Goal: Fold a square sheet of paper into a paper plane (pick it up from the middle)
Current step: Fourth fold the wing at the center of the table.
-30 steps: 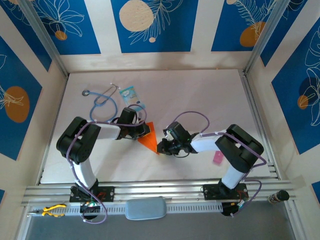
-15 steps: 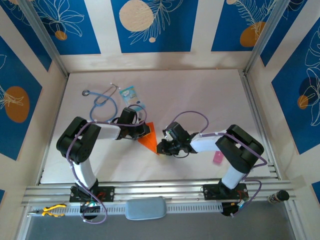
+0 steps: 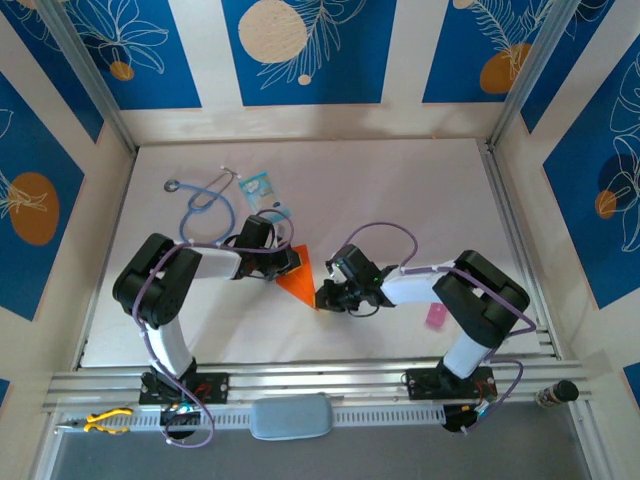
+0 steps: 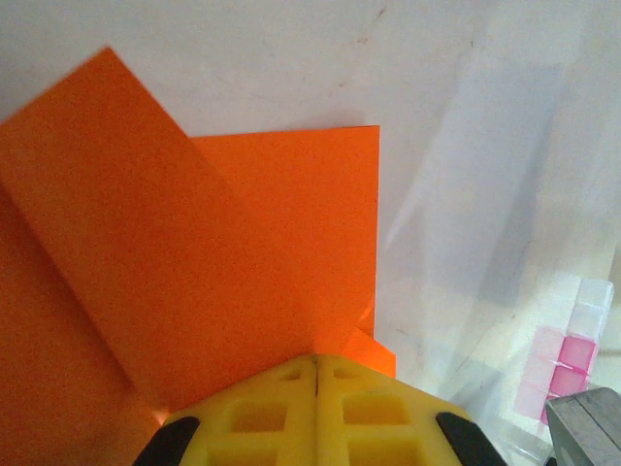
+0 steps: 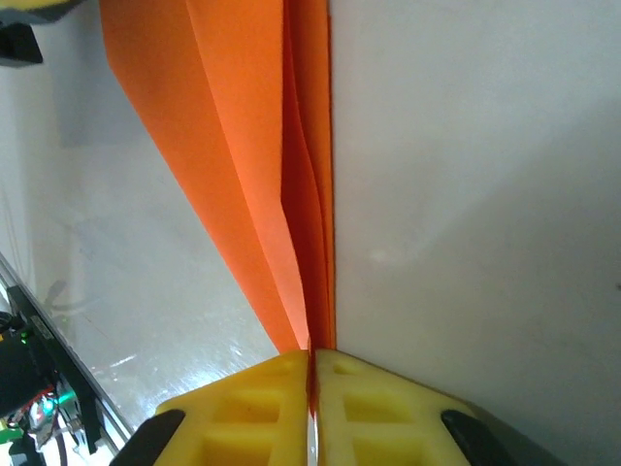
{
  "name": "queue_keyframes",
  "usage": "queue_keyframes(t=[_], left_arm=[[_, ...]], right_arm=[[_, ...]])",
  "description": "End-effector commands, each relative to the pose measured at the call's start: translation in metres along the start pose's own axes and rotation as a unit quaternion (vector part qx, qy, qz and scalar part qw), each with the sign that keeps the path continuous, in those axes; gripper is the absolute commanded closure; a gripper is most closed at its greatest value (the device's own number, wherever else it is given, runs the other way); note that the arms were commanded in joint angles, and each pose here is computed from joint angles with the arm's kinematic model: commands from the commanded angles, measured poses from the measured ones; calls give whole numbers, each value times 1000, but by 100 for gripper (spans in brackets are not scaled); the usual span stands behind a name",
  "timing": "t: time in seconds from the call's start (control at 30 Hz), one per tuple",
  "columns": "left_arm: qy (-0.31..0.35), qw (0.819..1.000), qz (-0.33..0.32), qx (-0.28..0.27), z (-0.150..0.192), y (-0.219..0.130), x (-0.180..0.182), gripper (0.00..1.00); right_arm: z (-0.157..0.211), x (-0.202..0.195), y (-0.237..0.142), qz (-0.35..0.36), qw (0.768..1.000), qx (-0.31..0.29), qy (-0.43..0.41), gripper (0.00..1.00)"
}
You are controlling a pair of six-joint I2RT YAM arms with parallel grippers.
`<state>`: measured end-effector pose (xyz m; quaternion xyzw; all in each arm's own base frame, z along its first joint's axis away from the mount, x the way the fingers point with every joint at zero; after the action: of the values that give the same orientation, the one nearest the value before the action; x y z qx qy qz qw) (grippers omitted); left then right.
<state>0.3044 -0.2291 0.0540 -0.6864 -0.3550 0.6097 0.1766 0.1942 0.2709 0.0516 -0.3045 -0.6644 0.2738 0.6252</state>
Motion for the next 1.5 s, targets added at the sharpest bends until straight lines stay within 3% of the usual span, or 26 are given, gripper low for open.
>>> queue_keyframes(t=[0.0, 0.2, 0.63, 0.77, 1.03, 1.23, 1.47], left_arm=[[-11, 999, -47, 23, 15, 5, 21, 100], [-10, 999, -48, 21, 15, 4, 21, 100], [-12, 998, -50, 22, 16, 4, 23, 100], [-12, 998, -50, 21, 16, 4, 23, 100], [-9, 998, -52, 22, 17, 3, 23, 100], [-11, 998, -52, 23, 17, 3, 24, 100], [-10, 998, -51, 22, 16, 3, 23, 100]], right_arm=[[24, -22, -1, 46, 998, 46, 14, 94], [21, -20, -3, 51, 998, 35, 13, 90], [25, -22, -4, 65, 997, 44, 3, 93], [20, -15, -12, 68, 997, 28, -2, 90], [-5, 22, -34, -11, 1000, -21, -17, 90], [-21, 49, -16, -57, 998, -2, -22, 96], [-27, 31, 11, -33, 999, 7, 15, 97]])
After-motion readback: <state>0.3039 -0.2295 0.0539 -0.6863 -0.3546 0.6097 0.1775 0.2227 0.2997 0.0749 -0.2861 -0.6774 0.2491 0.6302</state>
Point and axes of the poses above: each hand's point on the last joint's axis, 136 mm out from that joint toward the fingers, its own y axis out along the fingers, its own x axis along the line the jaws close on, z = x × y, the point moved 5 cm from there along -y, back along the fingers, and after that the axes turned 4 degrees about y, right-handed, at the moved point
